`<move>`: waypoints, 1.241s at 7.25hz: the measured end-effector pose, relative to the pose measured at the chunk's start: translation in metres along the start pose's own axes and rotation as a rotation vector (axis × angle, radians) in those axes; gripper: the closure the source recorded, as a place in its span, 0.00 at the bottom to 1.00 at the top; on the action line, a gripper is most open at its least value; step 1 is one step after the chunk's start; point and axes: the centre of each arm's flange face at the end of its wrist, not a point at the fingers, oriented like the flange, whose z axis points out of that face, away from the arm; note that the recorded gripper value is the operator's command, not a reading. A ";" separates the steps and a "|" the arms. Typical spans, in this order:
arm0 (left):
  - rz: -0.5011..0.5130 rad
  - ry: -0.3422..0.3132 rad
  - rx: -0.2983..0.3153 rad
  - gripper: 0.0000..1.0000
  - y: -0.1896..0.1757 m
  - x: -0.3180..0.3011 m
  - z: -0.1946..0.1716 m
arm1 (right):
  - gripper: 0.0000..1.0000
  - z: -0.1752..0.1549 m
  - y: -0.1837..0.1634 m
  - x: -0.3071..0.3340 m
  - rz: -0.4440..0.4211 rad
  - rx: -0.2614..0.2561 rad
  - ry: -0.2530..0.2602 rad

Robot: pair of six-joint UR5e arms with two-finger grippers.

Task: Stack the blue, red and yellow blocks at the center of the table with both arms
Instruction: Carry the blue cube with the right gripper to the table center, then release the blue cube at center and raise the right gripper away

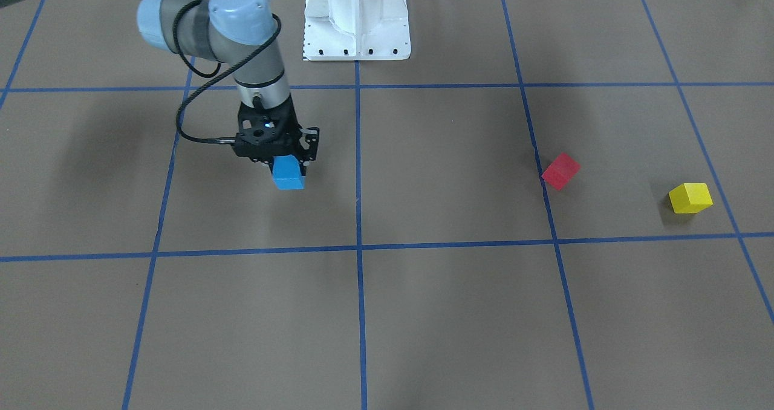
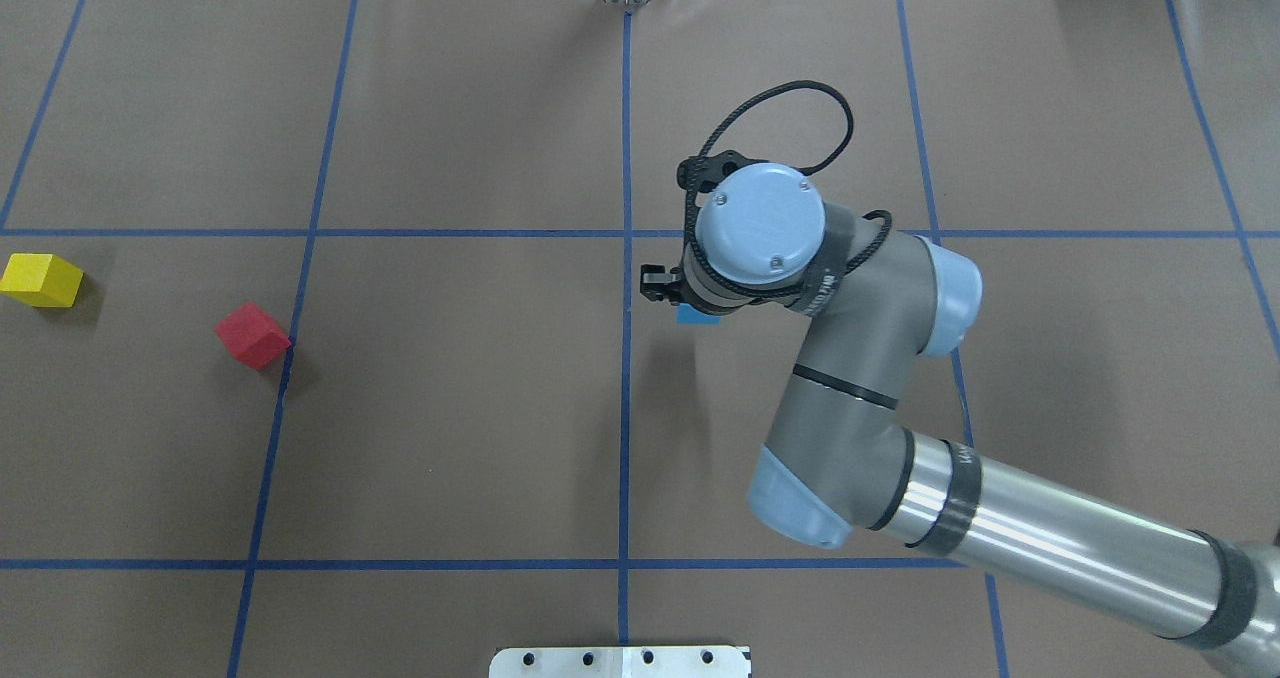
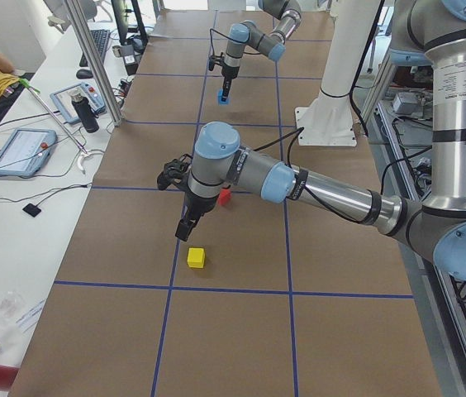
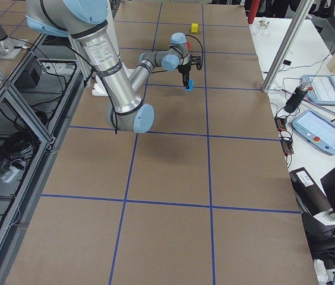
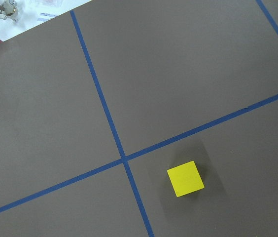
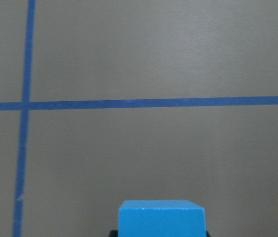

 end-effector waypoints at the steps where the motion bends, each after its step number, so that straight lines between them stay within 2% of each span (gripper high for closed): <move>1: -0.001 0.000 -0.001 0.00 0.000 0.000 0.001 | 1.00 0.014 0.009 -0.035 -0.004 -0.003 0.016; 2: -0.002 0.000 -0.003 0.00 0.001 -0.001 0.001 | 0.68 0.026 0.020 -0.055 -0.013 -0.012 0.029; 3: -0.002 0.000 -0.003 0.00 0.001 -0.001 0.001 | 0.18 0.033 0.030 -0.064 -0.022 -0.021 0.035; 4: -0.002 0.000 -0.004 0.00 0.001 -0.001 0.002 | 0.01 0.037 0.038 -0.067 -0.029 -0.025 0.041; 7: -0.001 0.000 -0.003 0.00 0.001 -0.001 0.001 | 0.01 0.041 0.047 -0.070 -0.039 0.007 0.039; 9: -0.003 0.000 -0.004 0.00 0.001 -0.001 0.002 | 0.01 0.029 0.034 -0.070 -0.032 0.027 0.017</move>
